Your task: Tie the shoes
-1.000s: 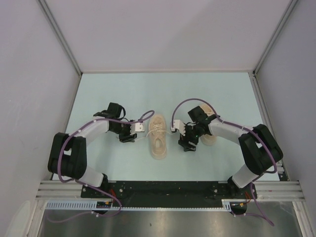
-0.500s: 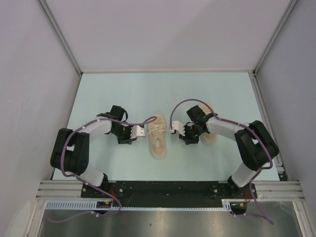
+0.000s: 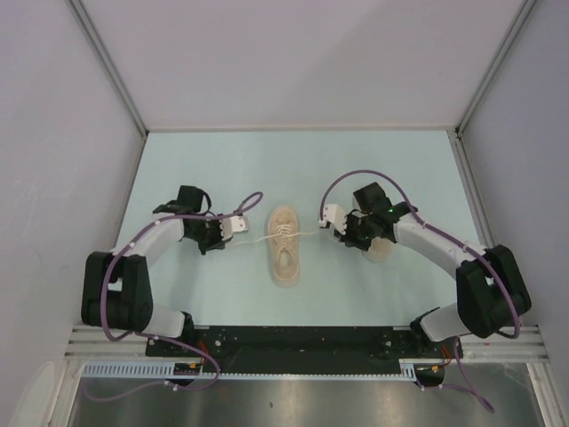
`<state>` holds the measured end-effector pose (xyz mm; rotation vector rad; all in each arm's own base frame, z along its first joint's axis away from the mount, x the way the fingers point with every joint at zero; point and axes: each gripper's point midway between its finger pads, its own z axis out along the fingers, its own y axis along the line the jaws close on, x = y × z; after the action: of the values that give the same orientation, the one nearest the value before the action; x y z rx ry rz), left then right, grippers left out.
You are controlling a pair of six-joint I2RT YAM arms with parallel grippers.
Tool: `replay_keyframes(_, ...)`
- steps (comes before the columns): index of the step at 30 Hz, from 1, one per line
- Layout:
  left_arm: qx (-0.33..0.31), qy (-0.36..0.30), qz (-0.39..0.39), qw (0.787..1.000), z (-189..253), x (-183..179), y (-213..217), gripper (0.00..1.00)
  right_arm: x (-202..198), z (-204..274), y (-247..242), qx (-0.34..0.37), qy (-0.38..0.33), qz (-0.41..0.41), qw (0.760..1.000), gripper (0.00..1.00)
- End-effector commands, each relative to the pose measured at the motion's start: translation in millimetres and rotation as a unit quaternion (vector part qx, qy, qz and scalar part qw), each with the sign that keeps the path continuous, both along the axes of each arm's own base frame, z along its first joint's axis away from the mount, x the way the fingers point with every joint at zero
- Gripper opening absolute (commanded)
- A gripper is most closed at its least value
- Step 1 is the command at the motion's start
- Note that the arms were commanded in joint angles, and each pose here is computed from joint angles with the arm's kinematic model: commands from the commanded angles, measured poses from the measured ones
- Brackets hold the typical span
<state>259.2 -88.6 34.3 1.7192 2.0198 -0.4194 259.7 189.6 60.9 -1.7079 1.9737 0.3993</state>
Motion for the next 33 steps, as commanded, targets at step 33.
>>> replay_keyframes(33, 0.009, -0.071, 0.254, 0.965, 12.4, 24.5, 103.3, 0.00, -2.9, -24.9, -46.9, -0.060, 0.007, -0.086, 0.994, 0.00)
